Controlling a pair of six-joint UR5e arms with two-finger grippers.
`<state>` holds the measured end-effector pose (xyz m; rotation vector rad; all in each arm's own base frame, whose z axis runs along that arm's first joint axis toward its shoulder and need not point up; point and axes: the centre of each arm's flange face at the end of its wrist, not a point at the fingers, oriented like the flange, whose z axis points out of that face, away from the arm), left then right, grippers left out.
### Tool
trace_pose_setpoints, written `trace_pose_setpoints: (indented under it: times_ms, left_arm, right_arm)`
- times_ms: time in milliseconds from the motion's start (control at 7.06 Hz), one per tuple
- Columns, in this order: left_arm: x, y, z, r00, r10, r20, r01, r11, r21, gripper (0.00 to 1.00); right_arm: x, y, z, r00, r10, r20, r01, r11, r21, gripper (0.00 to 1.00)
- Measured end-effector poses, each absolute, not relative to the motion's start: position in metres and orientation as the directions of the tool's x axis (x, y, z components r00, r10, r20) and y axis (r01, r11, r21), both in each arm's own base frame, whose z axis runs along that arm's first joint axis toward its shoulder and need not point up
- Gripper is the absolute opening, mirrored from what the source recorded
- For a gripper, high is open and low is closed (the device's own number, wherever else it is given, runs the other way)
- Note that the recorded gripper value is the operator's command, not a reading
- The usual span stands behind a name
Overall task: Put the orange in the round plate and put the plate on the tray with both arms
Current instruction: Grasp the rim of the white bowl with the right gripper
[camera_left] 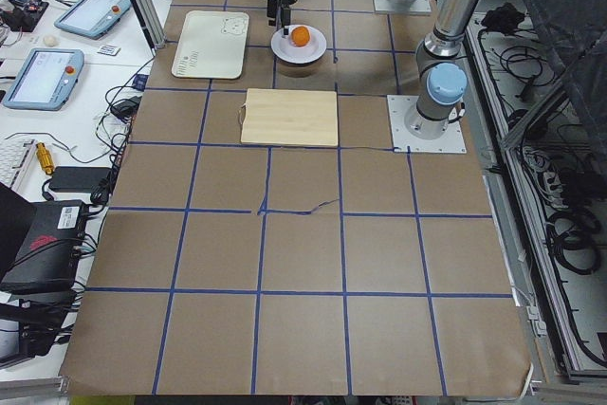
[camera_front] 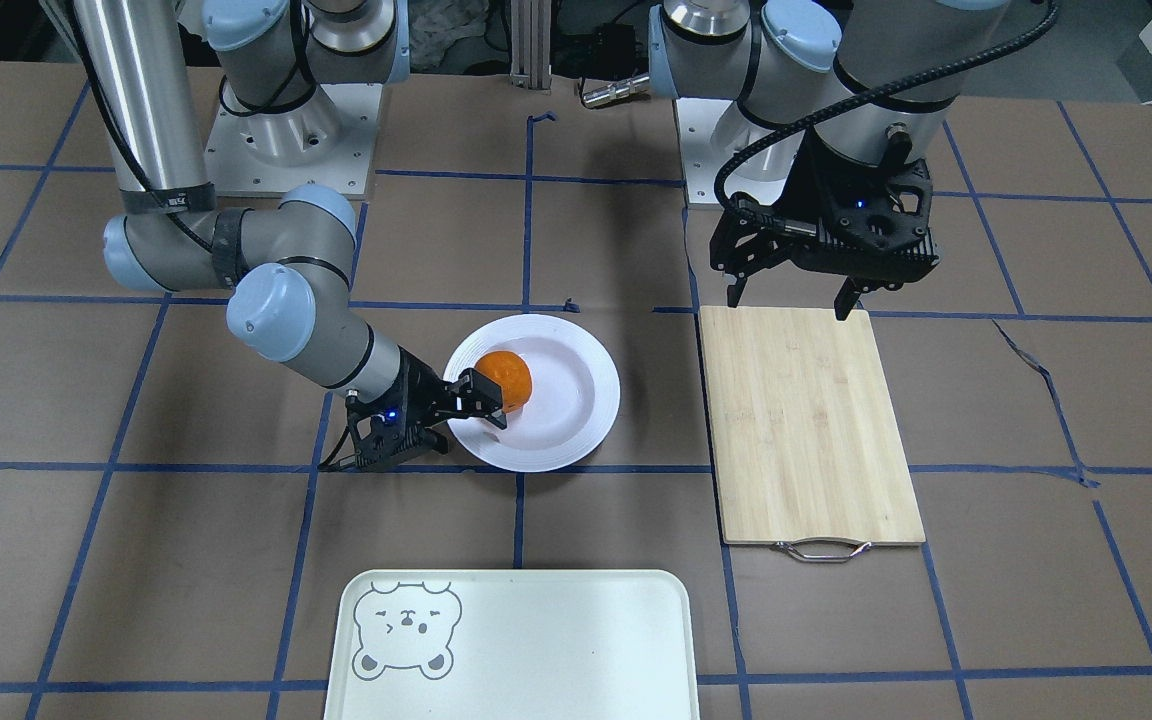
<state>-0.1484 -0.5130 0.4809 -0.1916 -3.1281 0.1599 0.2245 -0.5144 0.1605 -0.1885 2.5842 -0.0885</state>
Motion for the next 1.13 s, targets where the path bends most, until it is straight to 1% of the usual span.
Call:
trace_pose_setpoints:
  times_ms: [142, 425, 566, 708, 1133]
  left_arm:
    - [-0.1487, -0.5129, 0.4806, -0.992, 0.122, -0.003, 0.122, 0.987, -0.101, 1.0]
    - [-0.1489, -0.5124, 0.4809, -0.992, 0.123, -0.003, 0.123, 0.987, -0.101, 1.0]
    - [-0.1489, -0.5123, 0.481, -0.992, 0.123, -0.004, 0.123, 0.987, -0.101, 1.0]
    - [-0.1487, -0.5121, 0.4814, -0.992, 0.123, -0.004, 0.122, 0.987, -0.102, 1.0]
    - [-0.147, -0.5122, 0.4819, -0.993, 0.12, -0.004, 0.12, 0.987, -0.103, 1.0]
  right_arm:
    - [0.2245, -0.5136, 0.16, -0.843, -0.153, -0.516, -0.116, 0.988, -0.103, 0.89]
    - [0.2261, -0.513, 0.1606, -0.835, -0.155, -0.528, -0.117, 0.988, -0.105, 0.88]
    - [0.2266, -0.5127, 0.1605, -0.831, -0.155, -0.534, -0.117, 0.988, -0.105, 0.85]
    - [0.2265, -0.5123, 0.16, -0.83, -0.154, -0.536, -0.117, 0.988, -0.103, 0.66]
    - [0.2267, -0.5114, 0.1602, -0.829, -0.158, -0.537, -0.121, 0.987, -0.103, 0.0]
